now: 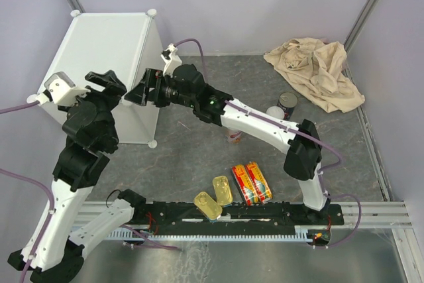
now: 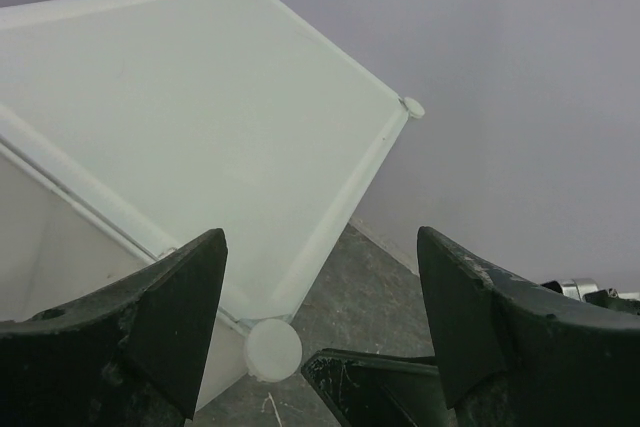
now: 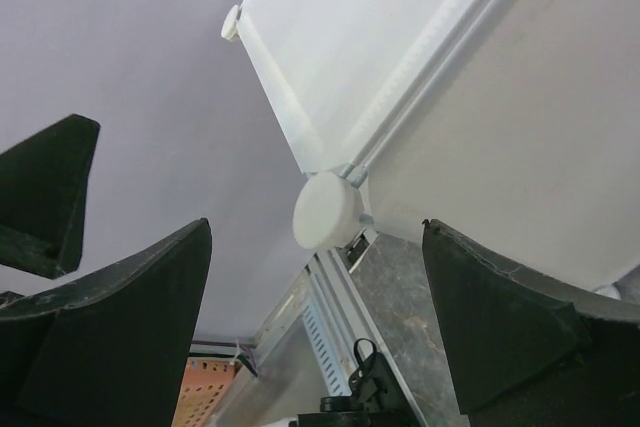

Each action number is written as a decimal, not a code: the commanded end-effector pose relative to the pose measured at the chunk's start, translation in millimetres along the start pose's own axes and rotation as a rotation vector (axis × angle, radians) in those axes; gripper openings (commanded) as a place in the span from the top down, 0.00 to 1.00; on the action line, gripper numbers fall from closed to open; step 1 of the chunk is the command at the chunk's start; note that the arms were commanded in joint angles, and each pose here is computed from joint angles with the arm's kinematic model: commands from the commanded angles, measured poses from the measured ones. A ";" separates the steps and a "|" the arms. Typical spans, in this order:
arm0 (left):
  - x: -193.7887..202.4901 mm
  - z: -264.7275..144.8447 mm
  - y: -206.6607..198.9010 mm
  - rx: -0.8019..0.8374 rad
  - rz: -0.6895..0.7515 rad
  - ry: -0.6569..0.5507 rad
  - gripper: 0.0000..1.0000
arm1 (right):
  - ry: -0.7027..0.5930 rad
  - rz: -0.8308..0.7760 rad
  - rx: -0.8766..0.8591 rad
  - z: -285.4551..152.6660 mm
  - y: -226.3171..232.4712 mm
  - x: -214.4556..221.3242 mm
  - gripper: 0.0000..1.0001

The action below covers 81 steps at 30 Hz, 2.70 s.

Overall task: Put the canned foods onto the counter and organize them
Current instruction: Move the counter to the center of the board.

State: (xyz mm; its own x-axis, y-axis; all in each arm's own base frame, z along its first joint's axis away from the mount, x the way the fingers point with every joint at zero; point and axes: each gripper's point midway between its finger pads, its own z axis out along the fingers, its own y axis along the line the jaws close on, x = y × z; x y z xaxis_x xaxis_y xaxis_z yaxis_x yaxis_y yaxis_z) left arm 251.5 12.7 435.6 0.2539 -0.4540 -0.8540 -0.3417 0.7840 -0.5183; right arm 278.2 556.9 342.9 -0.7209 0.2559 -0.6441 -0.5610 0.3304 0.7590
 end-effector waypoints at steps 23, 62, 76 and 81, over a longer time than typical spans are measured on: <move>-1.7 -0.6 4.9 0.006 0.019 -0.039 0.19 | 0.033 0.099 -0.147 19.8 34.4 7.4 0.27; 11.4 0.5 11.3 0.000 0.001 -0.045 0.19 | 0.000 0.140 -0.143 -5.4 11.5 -4.7 0.77; 22.2 4.9 7.5 0.003 0.009 -0.026 0.19 | -0.082 0.157 -0.133 -48.8 -12.9 -36.1 0.83; 23.8 6.4 6.1 0.003 0.012 -0.025 0.20 | -0.110 0.160 -0.124 -65.4 -22.9 -47.5 0.84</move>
State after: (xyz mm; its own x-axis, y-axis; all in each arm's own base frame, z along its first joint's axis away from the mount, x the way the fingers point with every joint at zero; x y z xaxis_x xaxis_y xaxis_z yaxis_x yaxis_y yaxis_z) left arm 259.2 9.6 403.8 0.2340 -0.4186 -0.8775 -0.3538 0.8040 -0.4779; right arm 285.0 506.6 319.4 -0.8215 0.3043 -0.4823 -0.4375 0.2060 0.8753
